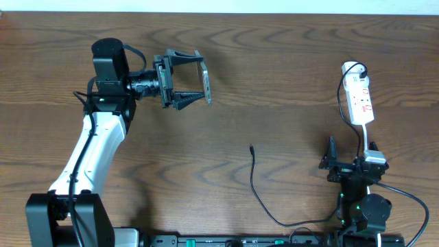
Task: Plug charger to phone and switch on socket
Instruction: 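Lift the phone with the left gripper and raise it upright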
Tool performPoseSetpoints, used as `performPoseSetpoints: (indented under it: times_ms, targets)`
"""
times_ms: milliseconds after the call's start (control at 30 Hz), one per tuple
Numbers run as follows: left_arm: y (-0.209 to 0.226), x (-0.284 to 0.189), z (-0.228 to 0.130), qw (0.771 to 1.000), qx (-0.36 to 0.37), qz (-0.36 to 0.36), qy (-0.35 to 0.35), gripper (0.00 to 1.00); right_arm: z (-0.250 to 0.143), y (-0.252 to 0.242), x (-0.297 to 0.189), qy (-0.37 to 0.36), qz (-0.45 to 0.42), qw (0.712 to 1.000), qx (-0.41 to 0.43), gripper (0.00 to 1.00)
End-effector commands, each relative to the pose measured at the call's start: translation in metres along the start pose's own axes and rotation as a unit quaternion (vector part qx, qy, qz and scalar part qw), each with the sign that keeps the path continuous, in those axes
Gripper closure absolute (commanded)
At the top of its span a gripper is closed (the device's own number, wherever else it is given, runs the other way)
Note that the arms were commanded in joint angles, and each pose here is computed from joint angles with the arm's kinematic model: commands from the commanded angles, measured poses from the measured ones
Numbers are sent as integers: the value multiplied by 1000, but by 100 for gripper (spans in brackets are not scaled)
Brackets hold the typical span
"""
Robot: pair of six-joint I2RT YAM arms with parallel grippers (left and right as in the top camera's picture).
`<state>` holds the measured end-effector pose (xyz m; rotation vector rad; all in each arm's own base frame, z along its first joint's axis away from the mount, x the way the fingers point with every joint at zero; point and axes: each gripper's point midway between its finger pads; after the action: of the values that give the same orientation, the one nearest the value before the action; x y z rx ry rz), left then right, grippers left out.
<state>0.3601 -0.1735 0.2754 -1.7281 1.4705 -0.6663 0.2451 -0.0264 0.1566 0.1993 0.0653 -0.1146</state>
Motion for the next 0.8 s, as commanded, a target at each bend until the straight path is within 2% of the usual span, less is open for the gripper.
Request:
performPoseSetpoints:
  times_ms: [0, 767]
  targets:
    - [-11, -2, -17, 1000, -13, -2, 18, 93, 0, 0, 0, -1, -1, 1000, -6, 1]
    - [-13, -2, -13, 1000, -13, -5, 8, 93, 0, 0, 0, -1, -1, 1000, -6, 1]
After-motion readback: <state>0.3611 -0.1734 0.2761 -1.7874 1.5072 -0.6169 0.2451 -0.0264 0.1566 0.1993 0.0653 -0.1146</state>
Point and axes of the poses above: each gripper's point midway between its finger pads, its own x axis out along the fingers, its own y axis along the line the jaws close on, z = x × y, and after that the axes turned 8 degrees about x, right-handed
